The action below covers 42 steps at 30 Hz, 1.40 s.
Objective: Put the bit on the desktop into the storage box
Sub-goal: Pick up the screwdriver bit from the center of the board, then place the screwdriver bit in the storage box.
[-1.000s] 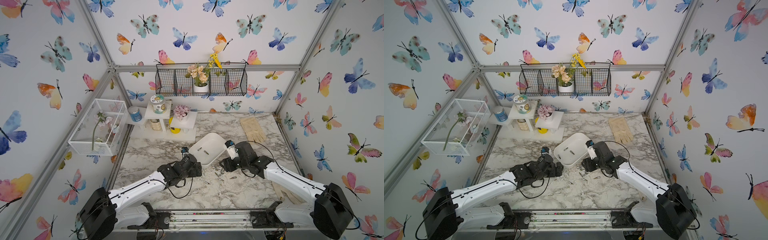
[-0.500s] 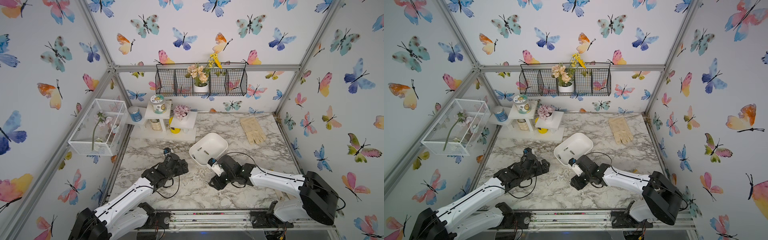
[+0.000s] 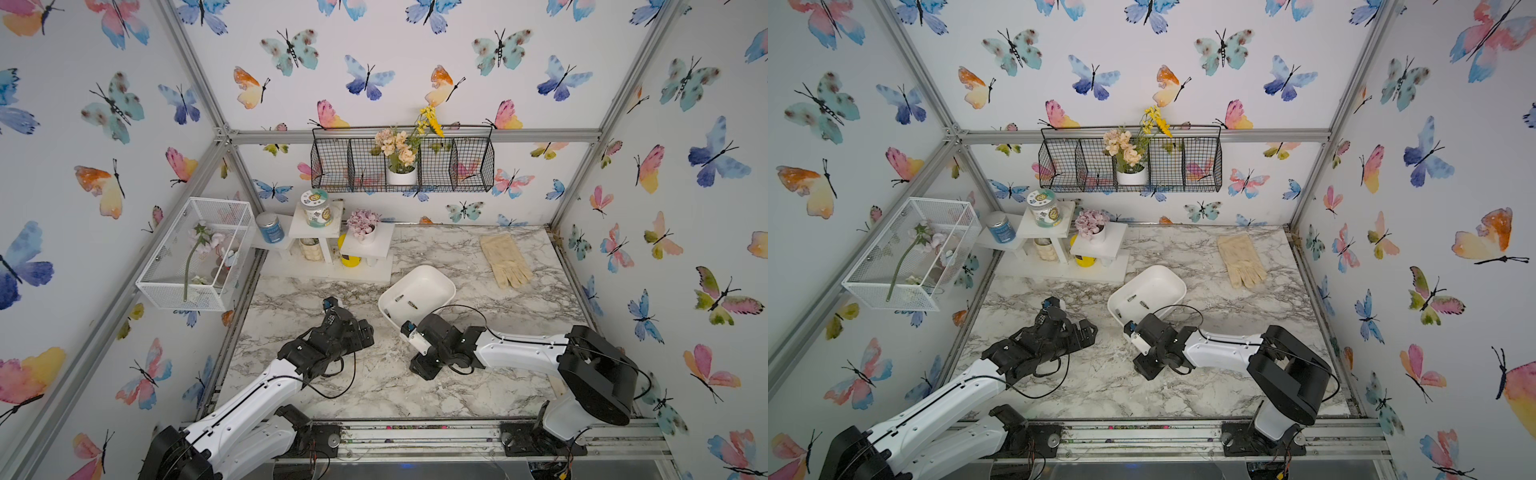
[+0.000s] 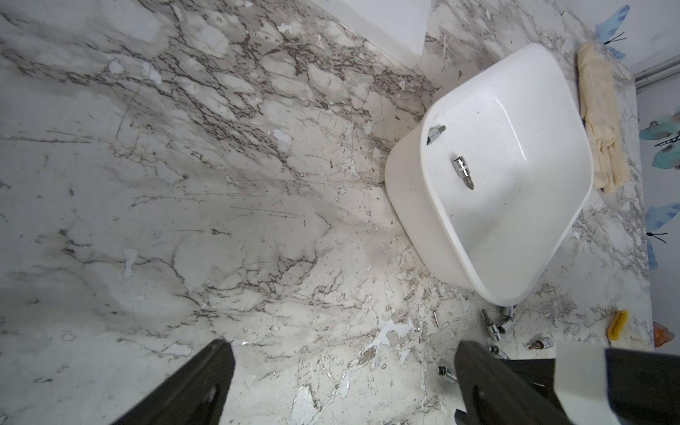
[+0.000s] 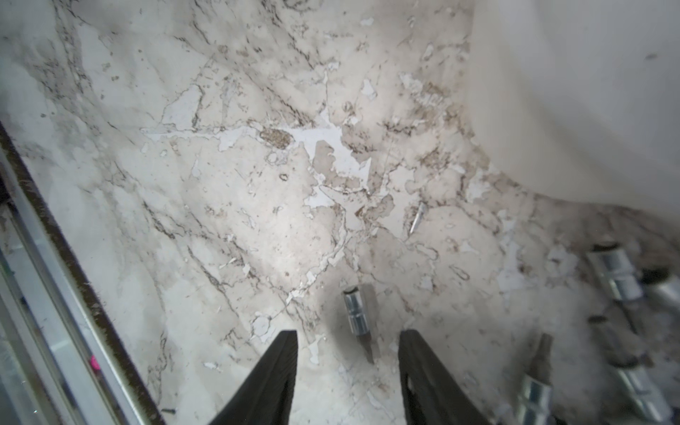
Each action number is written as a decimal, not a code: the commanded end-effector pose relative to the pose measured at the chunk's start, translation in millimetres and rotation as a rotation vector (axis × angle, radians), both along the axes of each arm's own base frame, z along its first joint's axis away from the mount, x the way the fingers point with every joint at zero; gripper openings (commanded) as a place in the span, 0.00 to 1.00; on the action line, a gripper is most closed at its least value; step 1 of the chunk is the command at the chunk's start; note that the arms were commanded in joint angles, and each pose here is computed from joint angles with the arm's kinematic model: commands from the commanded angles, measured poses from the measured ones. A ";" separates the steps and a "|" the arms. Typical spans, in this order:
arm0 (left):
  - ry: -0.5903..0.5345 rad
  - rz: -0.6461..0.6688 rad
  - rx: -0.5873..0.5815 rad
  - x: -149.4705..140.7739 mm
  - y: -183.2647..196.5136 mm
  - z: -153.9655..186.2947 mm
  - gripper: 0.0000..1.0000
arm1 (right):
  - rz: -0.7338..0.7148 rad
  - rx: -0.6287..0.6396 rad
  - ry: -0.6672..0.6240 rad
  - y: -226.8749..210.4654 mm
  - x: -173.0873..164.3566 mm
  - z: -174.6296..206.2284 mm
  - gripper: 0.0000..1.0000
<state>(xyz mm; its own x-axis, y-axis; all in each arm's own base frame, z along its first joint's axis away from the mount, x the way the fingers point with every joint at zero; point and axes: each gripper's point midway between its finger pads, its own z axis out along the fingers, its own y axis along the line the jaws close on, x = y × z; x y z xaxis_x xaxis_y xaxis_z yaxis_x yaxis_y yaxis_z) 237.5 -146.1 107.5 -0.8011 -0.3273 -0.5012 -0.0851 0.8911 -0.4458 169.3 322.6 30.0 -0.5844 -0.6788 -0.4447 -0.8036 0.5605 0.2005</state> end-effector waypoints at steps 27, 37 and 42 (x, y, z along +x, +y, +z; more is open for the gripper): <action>0.003 -0.019 -0.024 -4.6 -0.9 -4.6 0.99 | -0.037 -0.104 -0.038 -4.1 7.7 -12.2 0.16; 0.003 -0.021 -0.024 -4.8 -1.1 -6.0 0.99 | -0.102 -0.020 -0.145 0.8 25.9 42.6 0.16; -0.001 -0.022 -0.028 -4.1 -1.7 -4.5 0.99 | -0.159 0.015 -0.252 1.9 46.5 88.1 0.16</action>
